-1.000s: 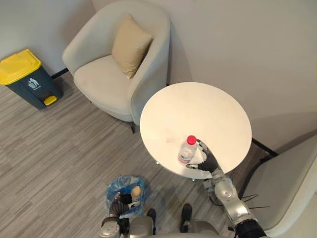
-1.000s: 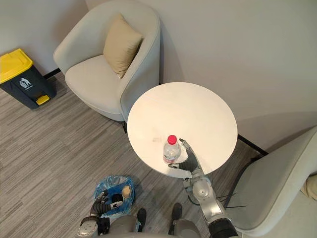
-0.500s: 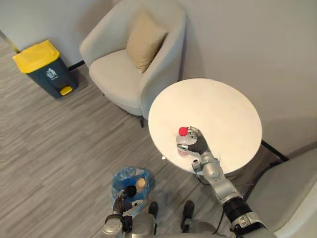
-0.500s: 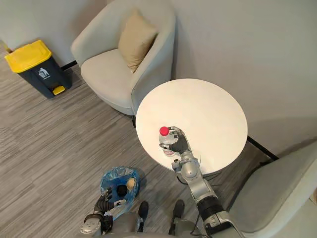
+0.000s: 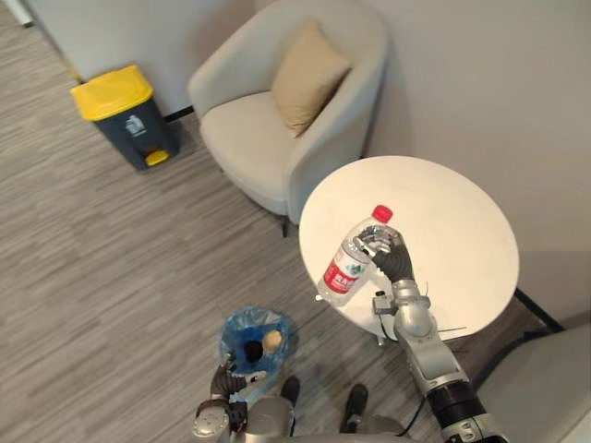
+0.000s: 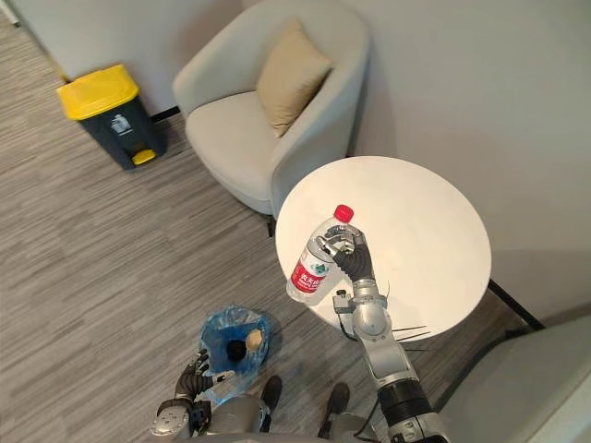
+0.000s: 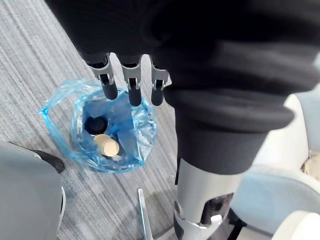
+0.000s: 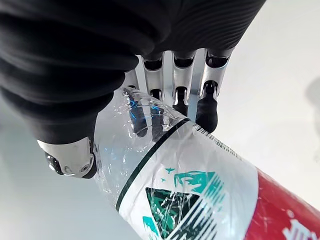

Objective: Gather rubbish on tea table into small bin, then transfer packed bag to large trash can.

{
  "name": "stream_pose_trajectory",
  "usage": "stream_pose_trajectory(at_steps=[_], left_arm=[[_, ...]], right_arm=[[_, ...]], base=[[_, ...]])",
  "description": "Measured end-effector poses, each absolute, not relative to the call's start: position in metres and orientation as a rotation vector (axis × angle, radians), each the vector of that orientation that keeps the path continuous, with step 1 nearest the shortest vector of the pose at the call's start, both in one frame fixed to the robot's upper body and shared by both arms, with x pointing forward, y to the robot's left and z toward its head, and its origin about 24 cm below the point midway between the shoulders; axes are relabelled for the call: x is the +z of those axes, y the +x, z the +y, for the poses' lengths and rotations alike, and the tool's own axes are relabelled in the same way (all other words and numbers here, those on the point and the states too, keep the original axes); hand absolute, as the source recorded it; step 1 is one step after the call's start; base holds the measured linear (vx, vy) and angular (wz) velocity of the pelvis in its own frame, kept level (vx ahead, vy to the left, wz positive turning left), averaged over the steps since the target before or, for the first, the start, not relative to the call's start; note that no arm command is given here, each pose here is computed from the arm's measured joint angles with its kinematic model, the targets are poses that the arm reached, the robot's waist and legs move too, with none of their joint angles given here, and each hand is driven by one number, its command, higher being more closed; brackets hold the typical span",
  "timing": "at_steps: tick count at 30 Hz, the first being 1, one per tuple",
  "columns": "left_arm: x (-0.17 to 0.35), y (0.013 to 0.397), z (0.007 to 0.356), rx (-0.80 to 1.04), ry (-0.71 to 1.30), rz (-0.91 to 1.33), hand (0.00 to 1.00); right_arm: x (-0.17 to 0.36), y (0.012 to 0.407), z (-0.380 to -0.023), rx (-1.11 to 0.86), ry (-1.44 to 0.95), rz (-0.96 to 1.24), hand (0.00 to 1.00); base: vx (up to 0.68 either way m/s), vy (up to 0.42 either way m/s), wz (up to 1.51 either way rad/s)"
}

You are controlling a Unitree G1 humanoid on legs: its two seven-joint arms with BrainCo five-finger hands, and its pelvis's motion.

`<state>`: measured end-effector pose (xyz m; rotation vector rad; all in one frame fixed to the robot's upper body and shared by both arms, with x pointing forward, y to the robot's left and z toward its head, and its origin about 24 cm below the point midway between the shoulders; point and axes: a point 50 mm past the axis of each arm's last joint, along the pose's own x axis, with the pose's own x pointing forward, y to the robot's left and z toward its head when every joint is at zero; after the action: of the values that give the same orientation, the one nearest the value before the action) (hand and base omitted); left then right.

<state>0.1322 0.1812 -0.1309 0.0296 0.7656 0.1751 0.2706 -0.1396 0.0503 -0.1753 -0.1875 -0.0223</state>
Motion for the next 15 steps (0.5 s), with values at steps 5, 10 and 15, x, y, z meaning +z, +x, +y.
stream_pose_trajectory(at_steps=[5,10,15], left_arm=[[-0.130,0.138,0.166,0.155,-0.007,0.751,0.00],[-0.130,0.138,0.170,0.138,0.025,0.751,0.00],[-0.126,0.140,0.180,0.124,0.085,0.731,0.00]], right_arm=[[0.052,0.272,-0.149,-0.055,-0.193,-0.194,1.00],[0.062,0.279,-0.134,-0.047,-0.144,-0.230,1.00],[0.061,0.278,-0.120,0.002,-0.134,-0.226,1.00]], base=[[0.02,0.098,1.26],[0.04,0.197,0.50],[-0.02,0.159,0.11]])
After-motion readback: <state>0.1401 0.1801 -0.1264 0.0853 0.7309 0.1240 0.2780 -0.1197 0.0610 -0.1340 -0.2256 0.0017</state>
